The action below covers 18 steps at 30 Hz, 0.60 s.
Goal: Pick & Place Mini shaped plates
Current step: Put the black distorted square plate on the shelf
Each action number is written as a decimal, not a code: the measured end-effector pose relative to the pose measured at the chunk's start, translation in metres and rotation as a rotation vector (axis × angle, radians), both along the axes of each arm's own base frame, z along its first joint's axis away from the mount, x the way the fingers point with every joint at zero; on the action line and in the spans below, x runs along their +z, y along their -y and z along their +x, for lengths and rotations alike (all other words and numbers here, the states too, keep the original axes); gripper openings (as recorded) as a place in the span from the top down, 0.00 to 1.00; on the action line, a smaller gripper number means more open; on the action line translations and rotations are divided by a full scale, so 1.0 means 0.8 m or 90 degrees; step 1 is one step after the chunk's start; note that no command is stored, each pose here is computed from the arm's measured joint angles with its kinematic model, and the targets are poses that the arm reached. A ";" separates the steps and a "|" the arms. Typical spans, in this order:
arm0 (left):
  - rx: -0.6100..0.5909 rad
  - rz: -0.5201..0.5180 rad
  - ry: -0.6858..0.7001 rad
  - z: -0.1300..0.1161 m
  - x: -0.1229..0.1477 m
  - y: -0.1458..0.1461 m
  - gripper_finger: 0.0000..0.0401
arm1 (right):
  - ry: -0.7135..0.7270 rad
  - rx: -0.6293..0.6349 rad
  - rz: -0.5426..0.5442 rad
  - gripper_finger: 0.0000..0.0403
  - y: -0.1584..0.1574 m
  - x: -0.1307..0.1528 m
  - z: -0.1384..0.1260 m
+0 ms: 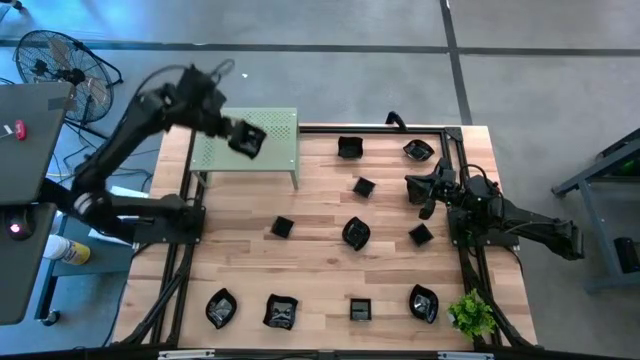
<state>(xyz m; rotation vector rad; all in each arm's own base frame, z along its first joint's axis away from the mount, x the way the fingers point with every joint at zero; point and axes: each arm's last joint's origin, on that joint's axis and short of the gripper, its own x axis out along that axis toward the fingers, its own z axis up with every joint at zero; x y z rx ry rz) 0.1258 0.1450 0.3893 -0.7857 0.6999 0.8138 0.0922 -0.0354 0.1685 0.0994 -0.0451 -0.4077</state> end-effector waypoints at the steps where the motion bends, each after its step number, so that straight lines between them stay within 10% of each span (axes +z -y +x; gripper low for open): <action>1: 0.004 -0.005 0.002 -0.002 -0.001 -0.016 1.00 | 0.000 0.000 0.000 0.99 0.000 0.000 0.000; 18: 0.002 -0.063 -0.101 -0.025 -0.055 -0.166 1.00 | 0.000 0.000 0.000 0.99 0.000 0.000 0.000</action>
